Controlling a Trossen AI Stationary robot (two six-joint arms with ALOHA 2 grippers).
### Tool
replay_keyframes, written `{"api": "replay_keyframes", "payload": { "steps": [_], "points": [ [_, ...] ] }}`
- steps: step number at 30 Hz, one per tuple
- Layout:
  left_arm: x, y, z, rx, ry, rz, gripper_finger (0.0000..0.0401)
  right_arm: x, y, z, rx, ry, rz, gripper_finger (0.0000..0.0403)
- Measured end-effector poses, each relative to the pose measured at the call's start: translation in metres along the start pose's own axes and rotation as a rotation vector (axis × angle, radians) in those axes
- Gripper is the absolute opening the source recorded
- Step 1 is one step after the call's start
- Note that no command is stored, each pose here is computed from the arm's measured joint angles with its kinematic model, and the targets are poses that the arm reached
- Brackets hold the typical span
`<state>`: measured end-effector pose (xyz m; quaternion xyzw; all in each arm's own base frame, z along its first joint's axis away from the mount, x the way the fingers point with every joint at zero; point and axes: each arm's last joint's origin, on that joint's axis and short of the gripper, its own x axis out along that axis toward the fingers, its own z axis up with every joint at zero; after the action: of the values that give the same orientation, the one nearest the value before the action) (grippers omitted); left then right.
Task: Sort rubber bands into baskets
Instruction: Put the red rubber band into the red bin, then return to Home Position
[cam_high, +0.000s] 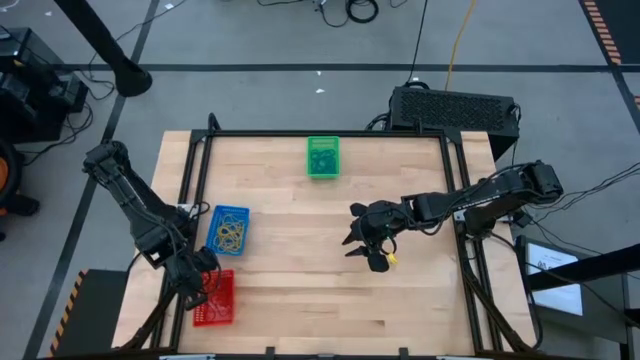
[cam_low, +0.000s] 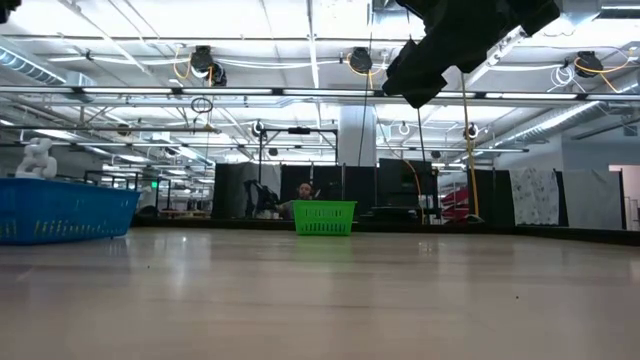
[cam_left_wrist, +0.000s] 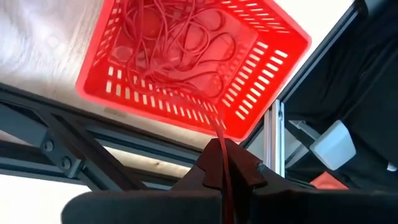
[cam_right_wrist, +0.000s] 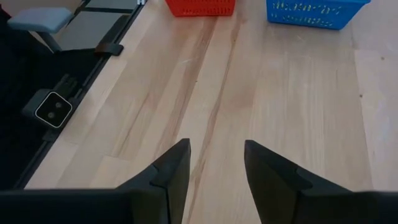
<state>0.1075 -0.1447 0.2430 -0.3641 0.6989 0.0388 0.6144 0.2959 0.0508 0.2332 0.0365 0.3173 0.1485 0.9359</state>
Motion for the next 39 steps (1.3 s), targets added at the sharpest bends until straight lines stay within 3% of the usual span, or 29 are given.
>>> {"api": "replay_keyframes", "payload": {
  "steps": [6,15,34,39],
  "points": [
    [0.000,0.000,0.001,-0.001,-0.007,-0.001,0.0006,0.000,0.000,0.000,-0.001,0.000,0.000,0.0144],
    [-0.001,0.000,0.008,0.039,-0.121,0.000,0.0069,0.000,0.000,0.000,-0.001,0.000,0.000,0.0144],
    [-0.002,0.000,0.009,0.015,-0.076,-0.008,0.0170,0.000,0.000,0.000,0.000,0.004,0.000,0.0144],
    [-0.005,-0.005,0.016,-0.011,-0.036,-0.073,0.0175,0.000,0.000,0.000,0.000,0.004,0.000,0.0144]
  ]
}}
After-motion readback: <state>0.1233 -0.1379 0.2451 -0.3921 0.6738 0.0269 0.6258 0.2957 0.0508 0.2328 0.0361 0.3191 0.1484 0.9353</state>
